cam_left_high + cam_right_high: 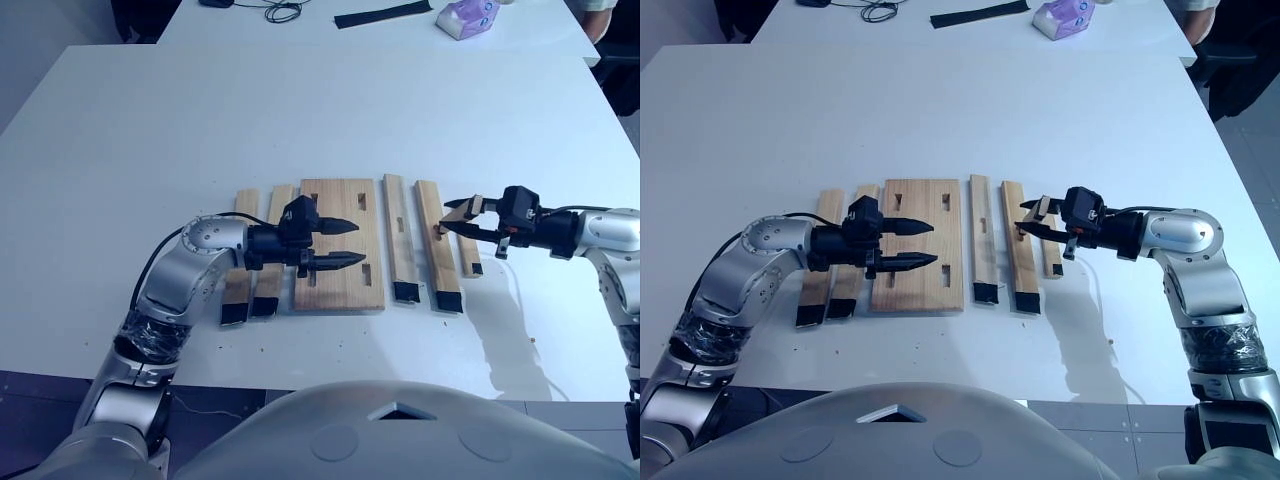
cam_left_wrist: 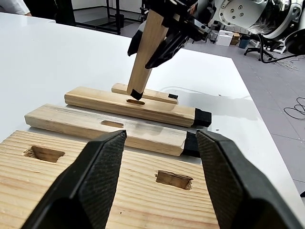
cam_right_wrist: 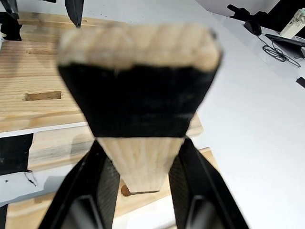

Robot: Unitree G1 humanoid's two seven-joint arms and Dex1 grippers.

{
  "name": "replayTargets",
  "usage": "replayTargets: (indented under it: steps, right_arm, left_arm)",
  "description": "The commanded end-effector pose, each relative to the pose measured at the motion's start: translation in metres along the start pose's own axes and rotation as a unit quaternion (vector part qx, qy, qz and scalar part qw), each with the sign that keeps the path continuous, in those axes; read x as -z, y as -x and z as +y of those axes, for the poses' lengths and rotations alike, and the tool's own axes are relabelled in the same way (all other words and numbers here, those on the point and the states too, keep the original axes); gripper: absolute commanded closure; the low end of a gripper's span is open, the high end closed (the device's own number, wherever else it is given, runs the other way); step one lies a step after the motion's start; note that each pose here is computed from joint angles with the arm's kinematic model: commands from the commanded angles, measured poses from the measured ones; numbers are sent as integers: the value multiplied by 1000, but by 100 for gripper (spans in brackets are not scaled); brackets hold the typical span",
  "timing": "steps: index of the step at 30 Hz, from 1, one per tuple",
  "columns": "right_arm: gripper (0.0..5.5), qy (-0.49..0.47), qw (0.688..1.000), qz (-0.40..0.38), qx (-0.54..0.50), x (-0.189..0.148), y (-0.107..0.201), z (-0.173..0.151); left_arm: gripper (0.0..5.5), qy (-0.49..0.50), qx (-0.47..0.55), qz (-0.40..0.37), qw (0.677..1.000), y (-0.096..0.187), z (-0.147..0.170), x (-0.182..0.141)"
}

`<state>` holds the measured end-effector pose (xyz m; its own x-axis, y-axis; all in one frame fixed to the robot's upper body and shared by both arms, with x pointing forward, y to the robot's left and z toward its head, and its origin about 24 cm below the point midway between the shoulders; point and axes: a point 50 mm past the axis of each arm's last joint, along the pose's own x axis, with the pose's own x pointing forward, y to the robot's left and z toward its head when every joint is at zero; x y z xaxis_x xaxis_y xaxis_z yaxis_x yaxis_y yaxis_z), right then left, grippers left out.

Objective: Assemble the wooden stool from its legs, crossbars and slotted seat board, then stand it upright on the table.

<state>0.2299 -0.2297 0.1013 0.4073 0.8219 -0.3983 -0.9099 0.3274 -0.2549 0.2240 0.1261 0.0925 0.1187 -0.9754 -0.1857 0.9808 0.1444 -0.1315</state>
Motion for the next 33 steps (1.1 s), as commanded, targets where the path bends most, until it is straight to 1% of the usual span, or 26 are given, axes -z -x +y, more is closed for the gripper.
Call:
replayTargets:
  steps: [1,9,20,33]
  right_arm:
    - [420,-9,1000,6,-7,6,-2,9]
    - [420,-36,999,17,-29,16,1,23]
    - [420,-71,994,40,-79,10,14,19]
    - [420,-73,983,56,-157,21,-5,43]
  left_arm:
    - [277,-6,6,4,1000,3,2,-6]
    - [277,-5,11,7,1000,5,3,-8]
    - [277,0,5,-2,1000,1,-2,-7]
    - [277,-1,24,7,1000,2,-2,-9]
